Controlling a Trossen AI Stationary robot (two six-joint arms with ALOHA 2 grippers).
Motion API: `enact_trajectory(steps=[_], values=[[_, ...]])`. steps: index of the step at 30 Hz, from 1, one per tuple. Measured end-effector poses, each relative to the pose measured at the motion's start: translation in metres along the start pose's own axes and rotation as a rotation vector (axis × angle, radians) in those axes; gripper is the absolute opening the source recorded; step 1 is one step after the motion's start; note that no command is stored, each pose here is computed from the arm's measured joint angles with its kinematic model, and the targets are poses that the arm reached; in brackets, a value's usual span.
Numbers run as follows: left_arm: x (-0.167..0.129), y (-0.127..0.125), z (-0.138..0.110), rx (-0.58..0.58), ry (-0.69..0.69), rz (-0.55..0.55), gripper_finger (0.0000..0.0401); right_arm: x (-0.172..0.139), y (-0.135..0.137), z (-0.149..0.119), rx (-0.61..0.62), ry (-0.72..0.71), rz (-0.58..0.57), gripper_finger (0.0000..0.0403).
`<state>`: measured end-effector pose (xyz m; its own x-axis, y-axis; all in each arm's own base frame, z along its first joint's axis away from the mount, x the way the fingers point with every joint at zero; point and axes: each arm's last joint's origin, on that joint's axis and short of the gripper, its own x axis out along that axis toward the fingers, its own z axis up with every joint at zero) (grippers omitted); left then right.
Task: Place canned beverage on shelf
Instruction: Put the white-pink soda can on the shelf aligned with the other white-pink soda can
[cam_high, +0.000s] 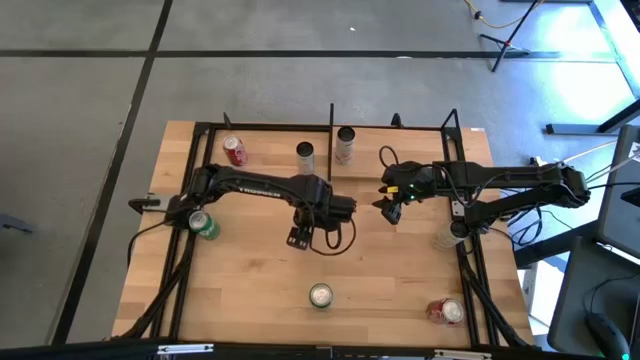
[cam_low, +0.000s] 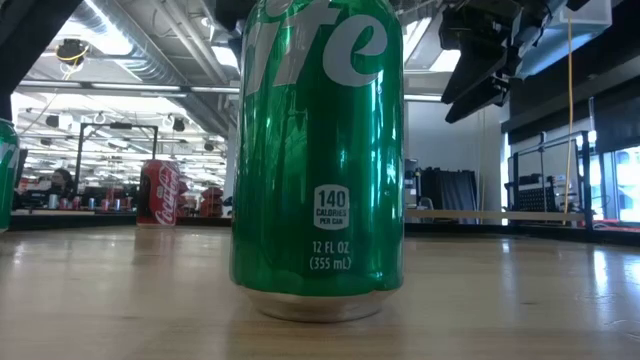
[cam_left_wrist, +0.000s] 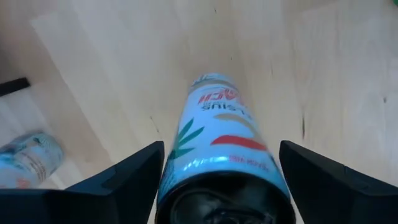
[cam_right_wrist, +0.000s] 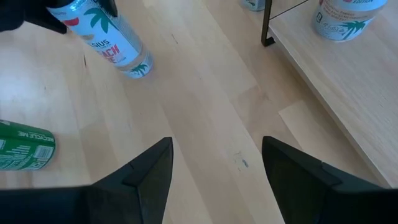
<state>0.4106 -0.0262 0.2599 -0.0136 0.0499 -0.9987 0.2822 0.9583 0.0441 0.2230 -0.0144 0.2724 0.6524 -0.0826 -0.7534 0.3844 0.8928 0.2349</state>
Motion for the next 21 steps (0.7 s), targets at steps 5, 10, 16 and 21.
enact_trajectory(steps=[5, 10, 16, 21], values=[[-0.01, -0.003, -0.005, 0.011, 0.007, 0.069, 0.0305, 0.0, 0.001, 0.002, -0.011, -0.024, 0.012, 0.0232], [-0.049, -0.006, -0.025, -0.048, -0.099, 0.091, 0.0306, 0.0, 0.007, 0.015, -0.071, -0.146, 0.089, 0.0232], [-0.1, -0.012, -0.06, -0.24, -0.274, 0.093, 0.0306, 0.012, 0.018, 0.032, -0.148, -0.28, 0.201, 0.0232], [-0.112, -0.032, -0.095, -0.377, -0.408, 0.104, 0.0307, 0.035, 0.029, 0.045, -0.197, -0.341, 0.383, 0.0232]])
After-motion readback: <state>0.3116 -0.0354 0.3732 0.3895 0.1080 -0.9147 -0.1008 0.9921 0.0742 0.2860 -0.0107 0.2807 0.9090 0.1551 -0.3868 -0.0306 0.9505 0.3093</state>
